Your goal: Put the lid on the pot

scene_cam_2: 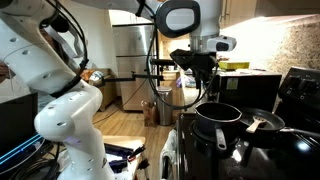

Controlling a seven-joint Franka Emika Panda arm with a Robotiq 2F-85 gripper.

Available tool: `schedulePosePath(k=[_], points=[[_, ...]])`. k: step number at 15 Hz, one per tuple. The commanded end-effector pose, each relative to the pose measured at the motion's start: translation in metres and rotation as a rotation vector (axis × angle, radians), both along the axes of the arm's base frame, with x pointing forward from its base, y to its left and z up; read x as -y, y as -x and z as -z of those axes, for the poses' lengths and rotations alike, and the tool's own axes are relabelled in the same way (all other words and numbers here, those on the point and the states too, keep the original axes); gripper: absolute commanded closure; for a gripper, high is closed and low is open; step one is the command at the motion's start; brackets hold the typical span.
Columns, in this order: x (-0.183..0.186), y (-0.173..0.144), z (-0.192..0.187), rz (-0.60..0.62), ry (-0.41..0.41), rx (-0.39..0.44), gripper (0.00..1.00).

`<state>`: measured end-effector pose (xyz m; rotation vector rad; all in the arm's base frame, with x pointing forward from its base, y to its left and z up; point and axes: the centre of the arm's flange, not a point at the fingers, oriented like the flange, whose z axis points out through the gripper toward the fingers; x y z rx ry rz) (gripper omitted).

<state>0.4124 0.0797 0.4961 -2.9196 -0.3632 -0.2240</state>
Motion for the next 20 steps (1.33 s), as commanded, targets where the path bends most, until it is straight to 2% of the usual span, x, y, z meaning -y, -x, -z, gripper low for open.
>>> schedulePosePath(k=[1, 3, 5, 10, 14, 20], points=[[0.014, -0.016, 0.002, 0.097, 0.002, 0.052, 0.00], [0.025, -0.024, 0.004, 0.132, 0.008, 0.046, 0.00], [0.042, -0.030, 0.009, 0.170, 0.031, -0.003, 0.00], [0.096, -0.046, 0.021, 0.304, 0.157, -0.023, 0.00], [0.134, -0.064, 0.028, 0.391, 0.196, -0.050, 0.00], [0.188, -0.088, 0.047, 0.485, 0.130, -0.066, 0.00]])
